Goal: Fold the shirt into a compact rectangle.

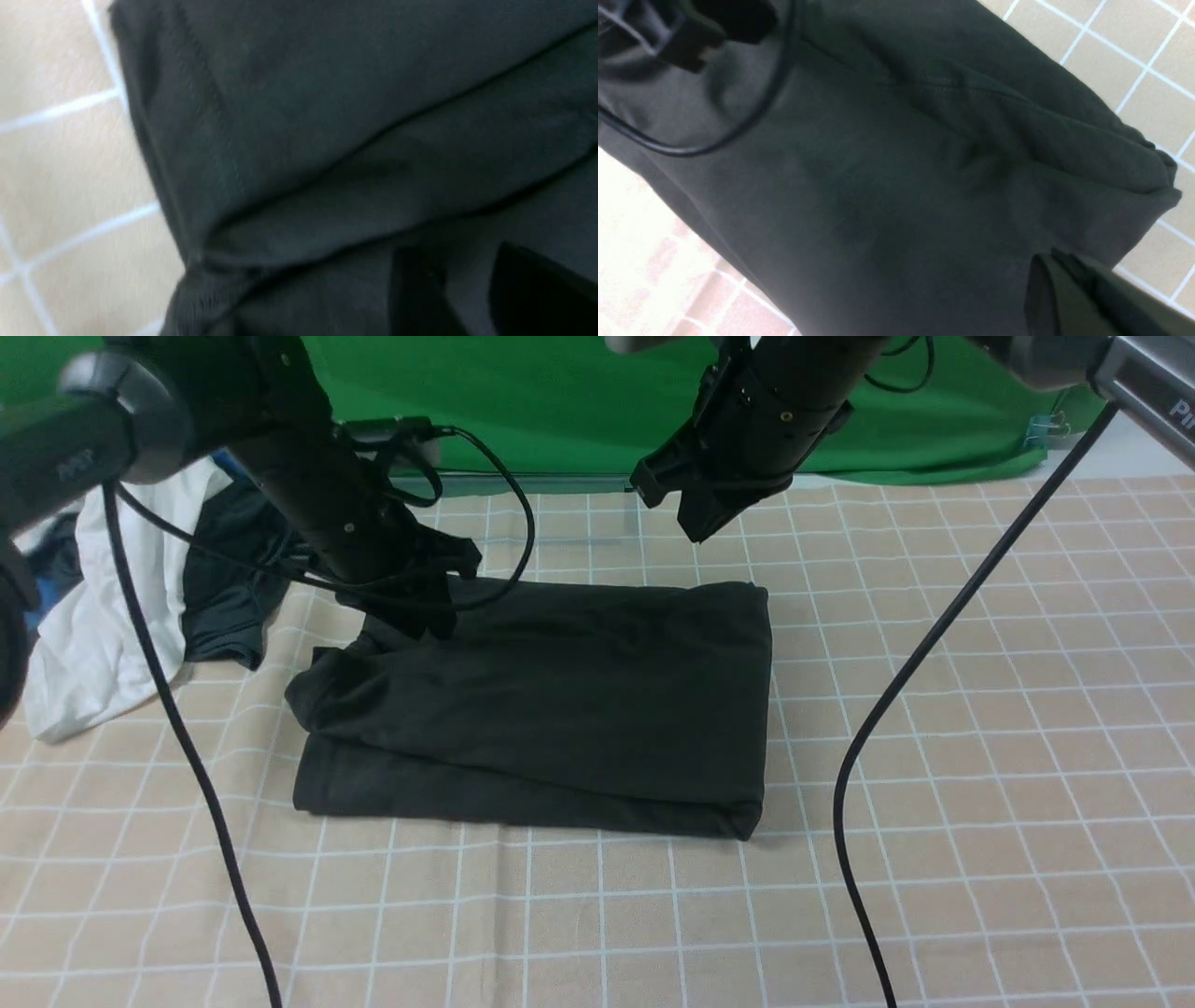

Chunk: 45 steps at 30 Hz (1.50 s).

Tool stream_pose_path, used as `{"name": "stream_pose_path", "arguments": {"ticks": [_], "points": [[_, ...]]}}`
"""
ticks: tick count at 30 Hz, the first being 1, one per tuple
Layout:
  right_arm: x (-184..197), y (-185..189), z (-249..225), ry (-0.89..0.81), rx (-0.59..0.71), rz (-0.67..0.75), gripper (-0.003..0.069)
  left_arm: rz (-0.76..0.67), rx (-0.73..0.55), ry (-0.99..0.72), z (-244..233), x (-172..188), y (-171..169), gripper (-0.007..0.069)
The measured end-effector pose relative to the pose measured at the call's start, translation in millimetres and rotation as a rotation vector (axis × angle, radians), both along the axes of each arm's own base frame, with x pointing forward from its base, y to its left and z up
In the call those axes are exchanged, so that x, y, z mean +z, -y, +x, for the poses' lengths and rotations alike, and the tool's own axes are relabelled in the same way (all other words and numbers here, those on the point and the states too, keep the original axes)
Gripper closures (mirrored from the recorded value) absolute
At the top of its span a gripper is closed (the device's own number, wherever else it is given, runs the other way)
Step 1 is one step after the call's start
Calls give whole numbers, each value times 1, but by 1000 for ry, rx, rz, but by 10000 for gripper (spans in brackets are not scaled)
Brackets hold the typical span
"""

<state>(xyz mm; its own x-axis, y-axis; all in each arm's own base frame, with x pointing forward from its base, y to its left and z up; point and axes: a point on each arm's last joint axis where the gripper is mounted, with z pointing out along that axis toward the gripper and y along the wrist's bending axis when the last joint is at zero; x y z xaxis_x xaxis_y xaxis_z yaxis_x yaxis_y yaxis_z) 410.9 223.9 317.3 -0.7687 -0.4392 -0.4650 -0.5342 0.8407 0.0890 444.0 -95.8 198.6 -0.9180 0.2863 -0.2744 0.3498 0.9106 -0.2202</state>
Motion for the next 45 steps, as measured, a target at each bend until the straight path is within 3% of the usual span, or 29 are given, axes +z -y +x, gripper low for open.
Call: {"name": "stream_pose_path", "arguments": {"ticks": [5,10,13,16,17,18,19,23,34,41,45], "points": [[0,0,0,0,0,0,624,66,-71,9,2,-14,4,198],[0,0,0,0,0,0,624,99,-95,-9,3,-26,6,139],[0,0,0,0,0,0,624,106,-123,-5,3,-29,8,195],[0,0,0,0,0,0,624,108,-132,-5,3,-29,7,353],[0,0,0,0,0,0,624,108,-132,-5,3,-29,7,366],[0,0,0,0,0,0,624,109,-135,-4,3,-29,7,477],[0,0,0,0,0,0,624,110,-141,-3,3,-29,7,532],[0,0,0,0,0,0,624,111,-150,-1,3,-29,8,606],[0,0,0,8,22,-9,620,99,-141,109,1,22,7,608],[0,0,0,8,23,-9,617,60,-230,110,5,7,13,600],[0,0,0,11,23,-8,615,54,-248,104,8,-6,16,519]]}}
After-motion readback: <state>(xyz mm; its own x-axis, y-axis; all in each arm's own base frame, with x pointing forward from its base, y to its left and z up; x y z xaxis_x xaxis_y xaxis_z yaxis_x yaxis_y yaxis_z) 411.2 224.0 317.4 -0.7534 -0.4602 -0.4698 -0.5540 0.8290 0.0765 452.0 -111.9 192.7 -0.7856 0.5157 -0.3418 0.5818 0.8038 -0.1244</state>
